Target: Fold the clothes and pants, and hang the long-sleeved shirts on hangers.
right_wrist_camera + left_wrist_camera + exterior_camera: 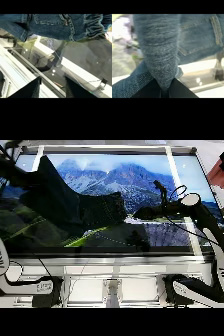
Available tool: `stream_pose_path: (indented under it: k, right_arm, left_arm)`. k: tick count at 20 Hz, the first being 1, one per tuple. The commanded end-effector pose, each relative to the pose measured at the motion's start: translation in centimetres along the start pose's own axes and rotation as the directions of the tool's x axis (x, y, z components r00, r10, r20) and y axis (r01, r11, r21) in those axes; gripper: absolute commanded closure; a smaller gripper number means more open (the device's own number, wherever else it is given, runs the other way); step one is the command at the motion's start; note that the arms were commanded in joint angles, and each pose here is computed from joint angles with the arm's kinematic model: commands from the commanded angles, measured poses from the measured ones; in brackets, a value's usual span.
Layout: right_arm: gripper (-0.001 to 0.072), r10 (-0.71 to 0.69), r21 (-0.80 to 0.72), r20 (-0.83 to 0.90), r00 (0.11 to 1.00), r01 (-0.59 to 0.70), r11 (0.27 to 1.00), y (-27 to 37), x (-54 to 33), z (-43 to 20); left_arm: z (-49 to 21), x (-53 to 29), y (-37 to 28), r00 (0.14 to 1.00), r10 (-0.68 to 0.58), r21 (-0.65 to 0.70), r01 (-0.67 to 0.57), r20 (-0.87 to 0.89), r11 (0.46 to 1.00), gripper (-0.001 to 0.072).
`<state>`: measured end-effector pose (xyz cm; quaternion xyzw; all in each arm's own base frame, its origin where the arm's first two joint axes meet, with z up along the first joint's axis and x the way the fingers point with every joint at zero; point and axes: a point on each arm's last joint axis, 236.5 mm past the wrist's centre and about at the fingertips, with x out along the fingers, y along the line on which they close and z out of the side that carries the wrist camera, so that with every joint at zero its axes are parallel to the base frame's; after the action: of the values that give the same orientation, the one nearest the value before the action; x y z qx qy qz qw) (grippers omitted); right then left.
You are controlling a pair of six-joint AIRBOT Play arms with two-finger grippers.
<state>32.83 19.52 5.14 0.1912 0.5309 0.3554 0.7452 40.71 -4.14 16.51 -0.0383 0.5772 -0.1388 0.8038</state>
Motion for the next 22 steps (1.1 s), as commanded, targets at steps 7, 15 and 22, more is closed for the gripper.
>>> stream_pose_path:
  k: [7, 15, 22]
  right_arm:
    - [0.0367, -0.041, -0.017, 0.025, 0.999, 0.041, 0.999, -0.8, 0.2, 0.6]
    - [0.0367, -0.064, -0.027, 0.021, 0.998, 0.064, 0.998, -1.3, 0.1, 0.5]
    - [0.0366, -0.066, -0.027, 0.022, 0.998, 0.067, 0.997, -1.4, 0.1, 0.5]
  left_arm:
    - [3.2, 11.1, -15.4, 0.986, -0.134, 0.228, 0.154, -0.101, 0.961, 0.0686]
    - [4.3, 18.3, -26.3, 0.911, -0.407, 0.202, 0.413, -0.073, 0.888, 0.0684]
    - [4.6, 17.9, -32.3, 0.731, -0.680, 0.138, 0.681, -0.061, 0.719, 0.0294]
